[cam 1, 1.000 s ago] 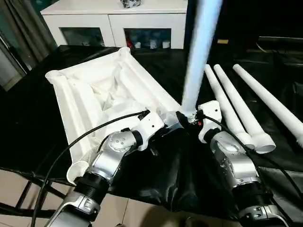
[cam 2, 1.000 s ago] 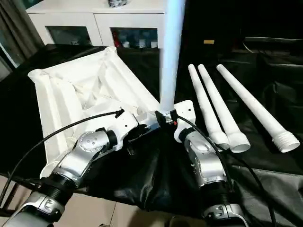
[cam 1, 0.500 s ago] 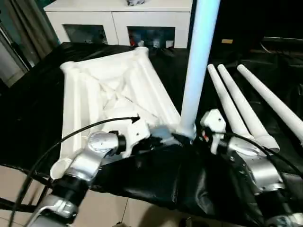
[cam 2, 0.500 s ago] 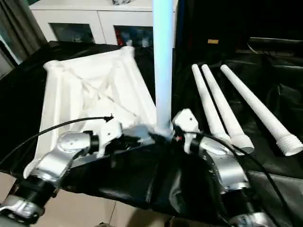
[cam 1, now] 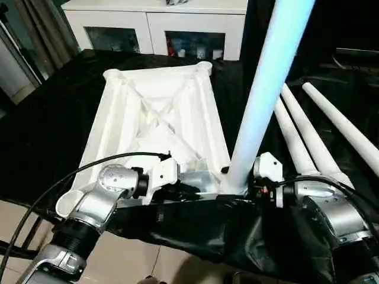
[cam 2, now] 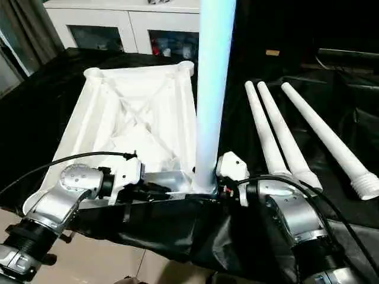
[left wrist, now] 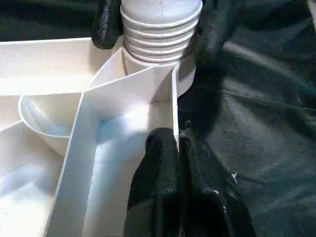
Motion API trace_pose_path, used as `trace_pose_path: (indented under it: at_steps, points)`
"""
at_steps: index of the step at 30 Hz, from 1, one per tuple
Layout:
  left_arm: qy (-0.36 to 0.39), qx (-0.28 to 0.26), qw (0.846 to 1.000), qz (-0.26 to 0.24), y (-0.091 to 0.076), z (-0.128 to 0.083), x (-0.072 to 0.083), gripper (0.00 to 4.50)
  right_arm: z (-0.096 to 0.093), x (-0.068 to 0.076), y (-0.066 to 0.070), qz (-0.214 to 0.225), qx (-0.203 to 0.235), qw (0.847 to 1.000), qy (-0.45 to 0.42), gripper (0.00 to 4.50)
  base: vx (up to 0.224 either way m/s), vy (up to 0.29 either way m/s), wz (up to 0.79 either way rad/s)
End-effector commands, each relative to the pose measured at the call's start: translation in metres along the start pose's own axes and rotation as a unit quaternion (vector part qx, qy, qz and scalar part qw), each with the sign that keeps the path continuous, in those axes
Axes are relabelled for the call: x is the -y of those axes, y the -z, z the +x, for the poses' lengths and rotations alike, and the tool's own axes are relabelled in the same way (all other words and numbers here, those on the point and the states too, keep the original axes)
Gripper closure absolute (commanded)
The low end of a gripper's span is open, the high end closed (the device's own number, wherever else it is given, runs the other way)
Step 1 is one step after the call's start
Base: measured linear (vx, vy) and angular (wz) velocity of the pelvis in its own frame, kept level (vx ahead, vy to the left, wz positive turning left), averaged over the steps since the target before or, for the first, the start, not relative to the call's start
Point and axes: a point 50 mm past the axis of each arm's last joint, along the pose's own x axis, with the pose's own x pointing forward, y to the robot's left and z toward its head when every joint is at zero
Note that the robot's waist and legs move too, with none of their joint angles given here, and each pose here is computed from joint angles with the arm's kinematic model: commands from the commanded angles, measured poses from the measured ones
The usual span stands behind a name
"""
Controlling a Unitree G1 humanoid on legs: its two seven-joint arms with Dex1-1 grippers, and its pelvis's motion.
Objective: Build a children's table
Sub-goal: Rotate leg to tighten
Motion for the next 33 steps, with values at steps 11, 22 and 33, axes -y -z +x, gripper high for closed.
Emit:
trace_pose_path:
  at_steps: [11,22,33]
  points:
    - [0.007,0.004,1.000,0.008,-0.003,-0.001,0.005,4.50,0.016,-0.011,0.000,0.023,0.002,0.998,-0.058,1.76,0.000,0.000,0.00]
    - [-0.181,0.040,0.982,-0.018,-0.027,0.035,-0.026,4.50,0.050,0.030,0.007,0.124,0.035,0.954,0.269,1.78,0.000,0.000,0.00]
    - [-0.247,0.031,0.968,-0.018,-0.040,0.072,-0.028,4.50,0.086,0.029,-0.009,0.144,0.070,0.928,0.337,1.08,0.000,0.000,0.00]
